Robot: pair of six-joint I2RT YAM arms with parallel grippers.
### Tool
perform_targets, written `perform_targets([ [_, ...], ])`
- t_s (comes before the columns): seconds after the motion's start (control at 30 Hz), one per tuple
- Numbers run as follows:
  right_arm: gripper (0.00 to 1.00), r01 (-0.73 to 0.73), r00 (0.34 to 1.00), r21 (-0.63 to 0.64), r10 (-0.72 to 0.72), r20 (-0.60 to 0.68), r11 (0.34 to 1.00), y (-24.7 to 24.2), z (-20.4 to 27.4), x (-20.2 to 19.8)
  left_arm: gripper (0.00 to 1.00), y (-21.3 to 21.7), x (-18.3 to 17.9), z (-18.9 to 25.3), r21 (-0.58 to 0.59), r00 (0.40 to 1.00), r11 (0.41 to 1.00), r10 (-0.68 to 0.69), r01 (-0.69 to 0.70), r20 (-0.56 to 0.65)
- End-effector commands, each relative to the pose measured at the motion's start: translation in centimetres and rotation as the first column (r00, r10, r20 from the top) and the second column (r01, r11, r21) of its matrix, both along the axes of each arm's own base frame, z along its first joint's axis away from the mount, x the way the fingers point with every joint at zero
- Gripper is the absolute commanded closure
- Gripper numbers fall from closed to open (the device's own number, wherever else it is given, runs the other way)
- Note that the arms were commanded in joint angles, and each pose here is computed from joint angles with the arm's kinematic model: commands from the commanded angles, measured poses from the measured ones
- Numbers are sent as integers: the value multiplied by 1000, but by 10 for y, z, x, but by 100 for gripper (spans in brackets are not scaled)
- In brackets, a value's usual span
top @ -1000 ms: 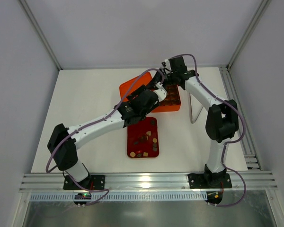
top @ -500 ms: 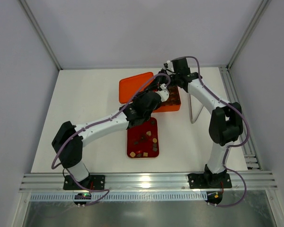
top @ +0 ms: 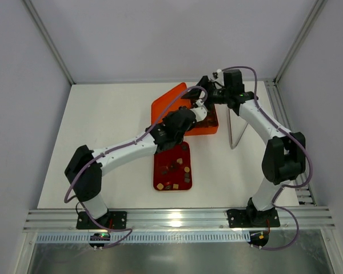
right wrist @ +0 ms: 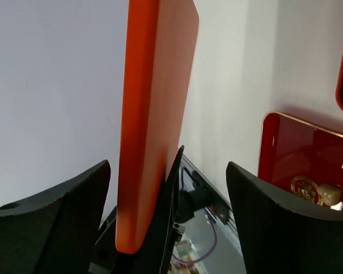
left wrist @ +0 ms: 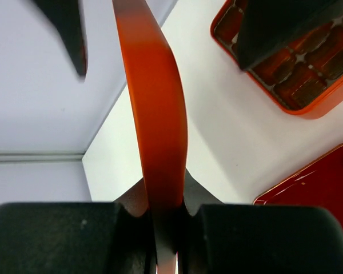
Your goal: Pack the chocolate
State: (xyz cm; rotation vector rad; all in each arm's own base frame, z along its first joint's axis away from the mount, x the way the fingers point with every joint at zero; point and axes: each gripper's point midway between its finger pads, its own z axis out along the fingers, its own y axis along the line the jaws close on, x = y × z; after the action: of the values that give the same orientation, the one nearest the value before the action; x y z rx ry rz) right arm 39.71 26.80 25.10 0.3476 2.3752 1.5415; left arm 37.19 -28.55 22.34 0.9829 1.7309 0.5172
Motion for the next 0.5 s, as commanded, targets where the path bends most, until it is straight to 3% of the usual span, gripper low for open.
perform_targets([
  [0.0,15,137,963,85,-153,222,987,-41,52,20,100,-23,2,43,-191,998,980,-52,56,23],
  [0.13,11,273,907,90,-288,308,958,-87,70,37,100,-41,5,43,-306,991,948,-114,89,-66],
  [0.2,11,351,876,42,-343,340,936,-113,67,48,100,-42,12,51,-427,984,903,-122,55,-130],
  [0.27,11,400,856,-24,-364,366,916,-133,55,59,100,-61,9,55,-557,944,825,-252,96,-211],
  [0.3,11,409,864,-63,-364,347,910,-138,43,63,100,-58,17,58,-654,929,756,-261,29,-261],
  [0.33,11,419,865,-98,-364,344,903,-142,35,67,100,-76,13,64,-725,881,686,-376,57,-287],
  [0.43,11,424,876,-226,-334,347,877,-154,6,77,100,-85,33,75,-873,809,482,-483,-74,-335],
  [0.47,12,419,882,-253,-324,342,872,-155,-1,79,100,-92,27,79,-903,745,420,-574,-87,-339],
])
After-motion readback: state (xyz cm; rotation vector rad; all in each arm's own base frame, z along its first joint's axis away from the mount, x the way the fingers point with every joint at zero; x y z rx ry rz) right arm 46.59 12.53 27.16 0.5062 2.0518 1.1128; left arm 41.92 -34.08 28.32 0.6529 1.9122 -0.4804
